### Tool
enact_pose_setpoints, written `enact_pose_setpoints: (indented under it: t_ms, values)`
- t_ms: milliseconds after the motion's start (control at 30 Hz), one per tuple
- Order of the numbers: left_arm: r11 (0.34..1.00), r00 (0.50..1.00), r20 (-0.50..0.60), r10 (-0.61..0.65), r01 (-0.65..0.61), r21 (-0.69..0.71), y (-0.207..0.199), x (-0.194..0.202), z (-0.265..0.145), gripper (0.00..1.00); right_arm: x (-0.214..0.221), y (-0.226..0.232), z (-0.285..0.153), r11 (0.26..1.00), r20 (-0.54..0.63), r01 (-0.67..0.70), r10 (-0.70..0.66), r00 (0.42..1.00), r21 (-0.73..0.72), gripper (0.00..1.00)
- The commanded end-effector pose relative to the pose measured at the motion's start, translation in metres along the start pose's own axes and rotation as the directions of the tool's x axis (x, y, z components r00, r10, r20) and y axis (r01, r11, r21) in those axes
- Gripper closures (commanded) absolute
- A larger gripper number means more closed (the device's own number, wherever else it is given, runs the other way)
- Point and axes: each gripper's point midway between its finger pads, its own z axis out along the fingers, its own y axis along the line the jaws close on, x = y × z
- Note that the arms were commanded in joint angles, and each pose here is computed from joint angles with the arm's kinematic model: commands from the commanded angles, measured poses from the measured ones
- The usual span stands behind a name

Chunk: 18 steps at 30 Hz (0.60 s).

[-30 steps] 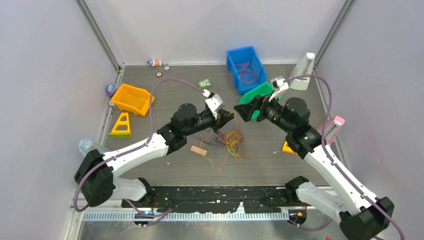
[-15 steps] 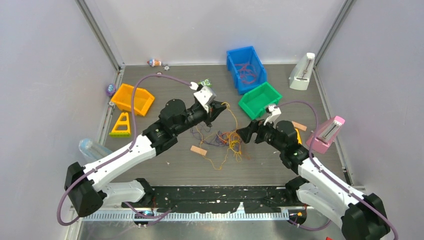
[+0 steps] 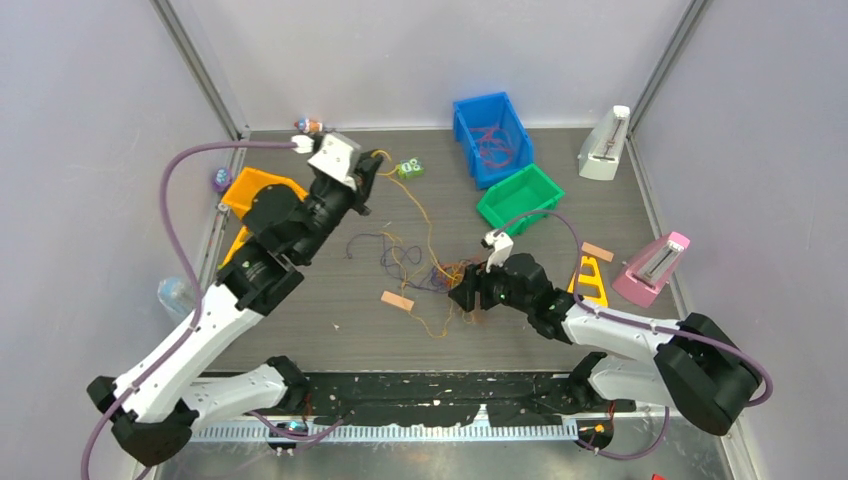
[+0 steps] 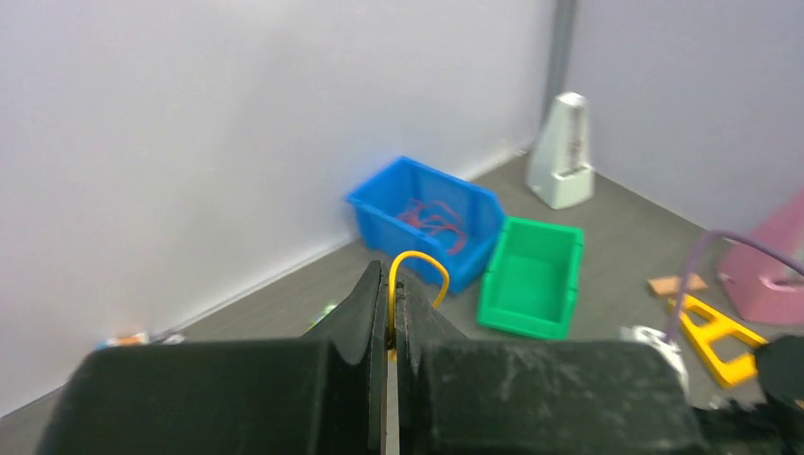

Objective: Untangle the cables
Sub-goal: Untie the cable.

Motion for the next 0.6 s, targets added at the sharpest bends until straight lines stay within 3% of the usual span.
enact_pose_setpoints:
  t_ms: [0, 133, 367, 567]
  values:
    - [0.984, 0.999, 0.032, 0.025, -0.019, -0.177, 0.049, -0.026, -0.024, 1.0, -0.03, 0.011, 0.006, 0.999, 0.109, 0.051, -0.049, 0.993, -0.013, 0.34]
    - [0.971, 0.999, 0.037, 0.022, -0.013, -0.24, 0.066, -0.028, -0.037, 1.0, -0.038, 0.014, 0.004, 0.998, 0.123, 0.067, -0.064, 0.99, -0.014, 0.41]
    - [0.951, 0.999, 0.025, 0.025, -0.016, -0.308, 0.083, -0.025, -0.053, 1.0, -0.062, 0.017, 0.001, 0.992, 0.145, 0.124, -0.125, 0.982, 0.017, 0.19]
    - [0.952, 0.999, 0.032, 0.026, -0.014, -0.305, 0.083, -0.028, -0.059, 1.0, -0.076, 0.019, 0.01, 0.981, 0.13, 0.189, -0.194, 0.972, 0.049, 0.17]
